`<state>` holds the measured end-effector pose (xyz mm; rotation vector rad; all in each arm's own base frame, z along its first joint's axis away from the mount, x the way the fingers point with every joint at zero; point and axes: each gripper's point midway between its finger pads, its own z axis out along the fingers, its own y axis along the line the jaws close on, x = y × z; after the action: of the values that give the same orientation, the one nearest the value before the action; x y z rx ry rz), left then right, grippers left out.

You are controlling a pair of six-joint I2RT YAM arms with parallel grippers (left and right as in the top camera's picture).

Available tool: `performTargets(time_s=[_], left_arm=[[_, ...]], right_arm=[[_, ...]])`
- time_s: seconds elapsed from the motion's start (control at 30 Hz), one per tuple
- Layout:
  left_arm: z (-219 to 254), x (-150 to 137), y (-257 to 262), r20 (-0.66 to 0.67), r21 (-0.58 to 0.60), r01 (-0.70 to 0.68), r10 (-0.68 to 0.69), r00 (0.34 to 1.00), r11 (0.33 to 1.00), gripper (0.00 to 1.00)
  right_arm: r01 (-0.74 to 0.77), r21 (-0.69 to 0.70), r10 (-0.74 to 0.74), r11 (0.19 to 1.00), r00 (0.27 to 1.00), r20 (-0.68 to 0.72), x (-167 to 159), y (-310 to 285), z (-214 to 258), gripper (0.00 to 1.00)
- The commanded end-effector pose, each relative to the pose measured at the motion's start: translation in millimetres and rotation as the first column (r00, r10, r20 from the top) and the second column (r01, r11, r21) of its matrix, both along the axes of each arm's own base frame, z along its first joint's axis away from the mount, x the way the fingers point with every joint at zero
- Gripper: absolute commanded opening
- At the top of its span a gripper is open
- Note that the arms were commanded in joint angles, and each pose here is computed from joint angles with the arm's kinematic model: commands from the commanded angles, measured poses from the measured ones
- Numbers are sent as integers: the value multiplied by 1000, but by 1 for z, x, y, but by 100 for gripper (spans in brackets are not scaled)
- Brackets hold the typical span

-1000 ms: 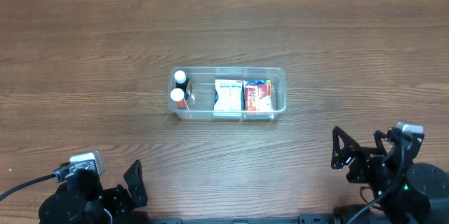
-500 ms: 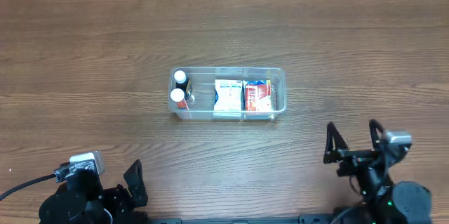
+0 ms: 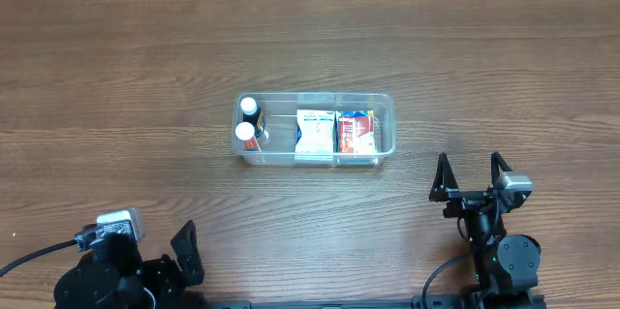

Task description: Pack container

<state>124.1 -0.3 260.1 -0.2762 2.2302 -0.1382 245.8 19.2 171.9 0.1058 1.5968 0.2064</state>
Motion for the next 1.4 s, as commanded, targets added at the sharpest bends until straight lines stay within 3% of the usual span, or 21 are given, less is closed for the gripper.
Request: performTargets(time_s=[0.0,0.63,0.73,0.8,1.07,1.27,1.37], left_arm=[[1,0,-2,6,-20,-4,4,1000,1000,100],[0,1,-1,7,-15,-5,5,1000,1000,100],[-7,13,1,31,-4,-14,15,999,1000,100],[-11,31,0,122,45,21,-27,992,999,100],[-52,79,-2,432,87,25,-60,900,996,100],[-33,112,-8,672,219,13,-160,723,976,100],[-40,118,-13,721,310,-1,-234,652,951,100]], right_arm=[[0,1,0,1000,1000,8,0,0,-1,100],[0,1,0,1000,1000,8,0,0,-1,100],[0,1,0,1000,1000,8,0,0,-1,100],[0,1,0,1000,1000,8,0,0,-1,100],[0,1,0,1000,1000,8,0,0,-1,100],[0,1,0,1000,1000,8,0,0,-1,100],[0,1,0,1000,1000,8,0,0,-1,100]])
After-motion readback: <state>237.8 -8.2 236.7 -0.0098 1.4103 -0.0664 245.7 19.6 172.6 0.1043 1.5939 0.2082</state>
